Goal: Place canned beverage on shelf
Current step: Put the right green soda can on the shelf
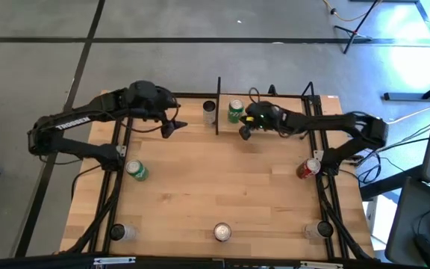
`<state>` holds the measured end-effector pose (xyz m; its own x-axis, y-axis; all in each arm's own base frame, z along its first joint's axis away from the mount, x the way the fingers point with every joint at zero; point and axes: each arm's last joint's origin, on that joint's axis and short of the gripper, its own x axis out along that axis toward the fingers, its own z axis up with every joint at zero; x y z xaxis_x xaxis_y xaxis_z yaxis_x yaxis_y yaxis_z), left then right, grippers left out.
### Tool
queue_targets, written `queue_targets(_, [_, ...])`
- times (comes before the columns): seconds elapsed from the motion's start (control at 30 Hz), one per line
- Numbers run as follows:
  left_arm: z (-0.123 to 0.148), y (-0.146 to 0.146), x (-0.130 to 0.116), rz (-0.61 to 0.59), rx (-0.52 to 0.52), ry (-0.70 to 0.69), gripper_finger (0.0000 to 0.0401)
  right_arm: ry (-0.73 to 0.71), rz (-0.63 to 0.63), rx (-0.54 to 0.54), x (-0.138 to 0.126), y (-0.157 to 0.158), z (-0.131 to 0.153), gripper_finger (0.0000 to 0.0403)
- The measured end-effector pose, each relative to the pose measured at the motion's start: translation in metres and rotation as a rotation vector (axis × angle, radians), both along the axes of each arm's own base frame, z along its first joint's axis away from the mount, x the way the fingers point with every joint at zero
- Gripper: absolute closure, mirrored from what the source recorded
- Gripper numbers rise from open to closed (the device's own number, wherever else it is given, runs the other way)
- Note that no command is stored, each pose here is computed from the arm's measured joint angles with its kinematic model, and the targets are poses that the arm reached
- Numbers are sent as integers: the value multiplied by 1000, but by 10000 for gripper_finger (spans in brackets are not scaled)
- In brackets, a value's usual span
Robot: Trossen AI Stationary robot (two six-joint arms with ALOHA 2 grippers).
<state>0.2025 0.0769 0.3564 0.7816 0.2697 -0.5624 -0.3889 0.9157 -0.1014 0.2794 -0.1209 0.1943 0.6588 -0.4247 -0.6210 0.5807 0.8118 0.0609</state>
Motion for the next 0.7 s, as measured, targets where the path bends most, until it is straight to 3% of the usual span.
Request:
queue_targets(0.47, [-1, -7, 4, 5, 32, 19, 16, 58, -6, -56, 20, -29, -8, 363])
queue_targets(0.7, [-2, -8, 5, -15, 14, 16, 16, 43, 51, -49, 27, -31, -8, 363])
